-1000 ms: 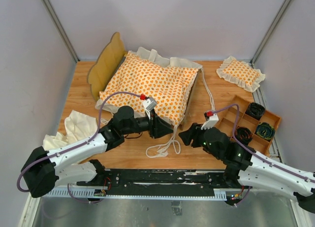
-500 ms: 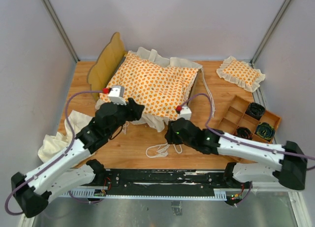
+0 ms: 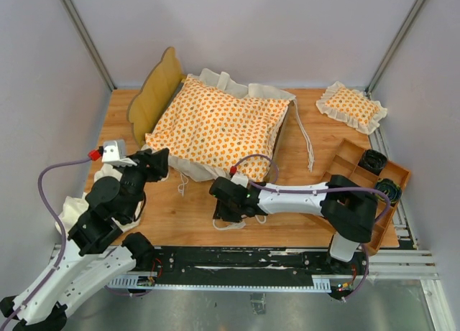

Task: Set up the pet bed
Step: Adjust the ropes on the mattress.

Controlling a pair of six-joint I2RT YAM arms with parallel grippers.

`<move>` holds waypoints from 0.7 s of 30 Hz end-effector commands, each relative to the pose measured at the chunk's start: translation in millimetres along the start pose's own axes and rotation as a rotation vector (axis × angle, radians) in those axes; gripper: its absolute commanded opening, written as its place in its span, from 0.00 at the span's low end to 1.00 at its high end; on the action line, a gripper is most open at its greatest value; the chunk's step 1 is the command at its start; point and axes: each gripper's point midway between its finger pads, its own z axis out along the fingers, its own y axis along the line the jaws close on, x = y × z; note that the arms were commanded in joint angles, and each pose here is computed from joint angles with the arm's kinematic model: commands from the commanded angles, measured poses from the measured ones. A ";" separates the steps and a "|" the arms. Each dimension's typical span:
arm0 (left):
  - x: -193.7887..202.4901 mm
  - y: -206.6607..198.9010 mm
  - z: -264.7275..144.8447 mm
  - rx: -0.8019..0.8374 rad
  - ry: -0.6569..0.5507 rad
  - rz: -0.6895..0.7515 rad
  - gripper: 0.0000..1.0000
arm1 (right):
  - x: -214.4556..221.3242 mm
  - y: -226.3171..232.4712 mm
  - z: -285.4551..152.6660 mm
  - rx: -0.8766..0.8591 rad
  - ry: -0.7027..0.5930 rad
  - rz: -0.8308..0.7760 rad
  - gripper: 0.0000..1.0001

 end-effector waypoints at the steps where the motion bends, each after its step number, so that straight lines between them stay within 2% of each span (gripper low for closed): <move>1: 3.3 12.6 -6.0 -0.035 0.001 0.023 0.61 | 6.7 9.4 0.1 0.056 0.036 0.181 0.39; 8: -1.1 16.0 -12.2 -0.030 -0.018 0.013 0.61 | 5.8 -17.3 3.9 0.225 0.014 0.320 0.34; 21: 1.4 20.1 -17.7 -0.019 -0.031 0.001 0.61 | -6.1 -31.6 20.2 0.443 -0.066 0.336 0.26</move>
